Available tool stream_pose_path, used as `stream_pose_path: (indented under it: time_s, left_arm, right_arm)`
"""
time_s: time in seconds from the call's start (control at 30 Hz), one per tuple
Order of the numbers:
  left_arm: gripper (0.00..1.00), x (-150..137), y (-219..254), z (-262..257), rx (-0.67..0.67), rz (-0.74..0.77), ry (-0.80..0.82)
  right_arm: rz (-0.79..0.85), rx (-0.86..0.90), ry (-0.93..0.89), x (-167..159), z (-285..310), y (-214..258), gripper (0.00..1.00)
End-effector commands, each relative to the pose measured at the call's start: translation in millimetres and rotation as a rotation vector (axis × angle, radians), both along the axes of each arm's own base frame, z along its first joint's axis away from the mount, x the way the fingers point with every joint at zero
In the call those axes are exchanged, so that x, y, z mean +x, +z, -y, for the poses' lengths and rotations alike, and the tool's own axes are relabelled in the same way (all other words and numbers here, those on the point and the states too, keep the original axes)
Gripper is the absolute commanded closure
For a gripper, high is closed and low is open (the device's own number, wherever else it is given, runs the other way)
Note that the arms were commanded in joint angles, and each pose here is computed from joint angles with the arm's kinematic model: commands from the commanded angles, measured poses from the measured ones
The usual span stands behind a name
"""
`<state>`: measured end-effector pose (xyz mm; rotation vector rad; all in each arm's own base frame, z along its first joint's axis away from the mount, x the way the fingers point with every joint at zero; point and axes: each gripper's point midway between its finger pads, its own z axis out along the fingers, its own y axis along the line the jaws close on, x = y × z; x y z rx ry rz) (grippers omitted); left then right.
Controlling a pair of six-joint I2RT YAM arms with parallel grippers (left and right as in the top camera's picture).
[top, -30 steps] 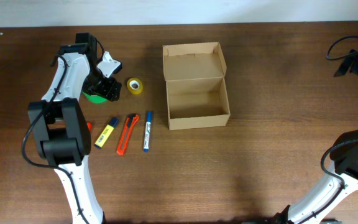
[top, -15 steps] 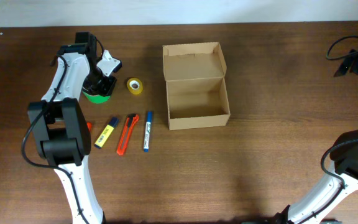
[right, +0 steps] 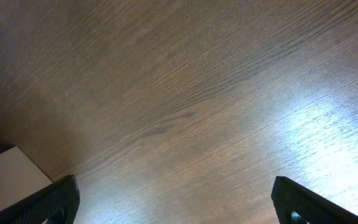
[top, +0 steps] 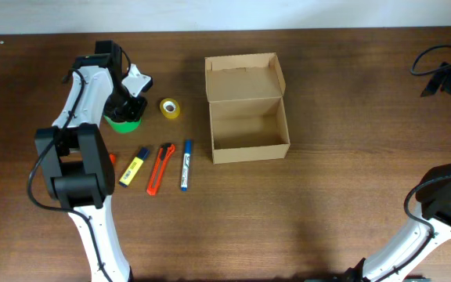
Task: Pack container
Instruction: 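Lift the green tape roll and carry it over the box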
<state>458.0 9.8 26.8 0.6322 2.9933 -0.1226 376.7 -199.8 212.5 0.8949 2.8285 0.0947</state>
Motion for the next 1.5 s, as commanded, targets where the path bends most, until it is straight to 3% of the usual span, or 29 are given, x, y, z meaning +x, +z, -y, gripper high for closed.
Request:
stream_pose_path:
  time_s: [0.0,0.27,0.67,0.93,1.2,1.47]
  left_arm:
    - [0.98,1,4,3,-0.014,-0.023,0.054]
    - [0.98,20,65,6,-0.029,0.039,0.208]
    - [0.98,27,202,96,-0.069,0.300,0.001]
    - [0.98,-12,249,183,-0.083,0.411,-0.342]
    - [0.99,-71,249,264,-0.162,0.378,-0.748]
    - [0.98,-109,243,297,-0.173,0.326,-0.909]
  right_arm:
    - [0.032,-0.005,0.013,-1,-5,12,0.01]
    - [0.032,-0.005,0.014,-1,-5,12,0.01]
    - [0.032,-0.005,0.014,-1,-5,12,0.01]
    - [0.032,-0.005,0.013,-1,-5,12,0.01]
    - [0.032,-0.005,0.014,-1,-5,12,0.01]
    - [0.032,-0.005,0.014,-1,-5,12,0.01]
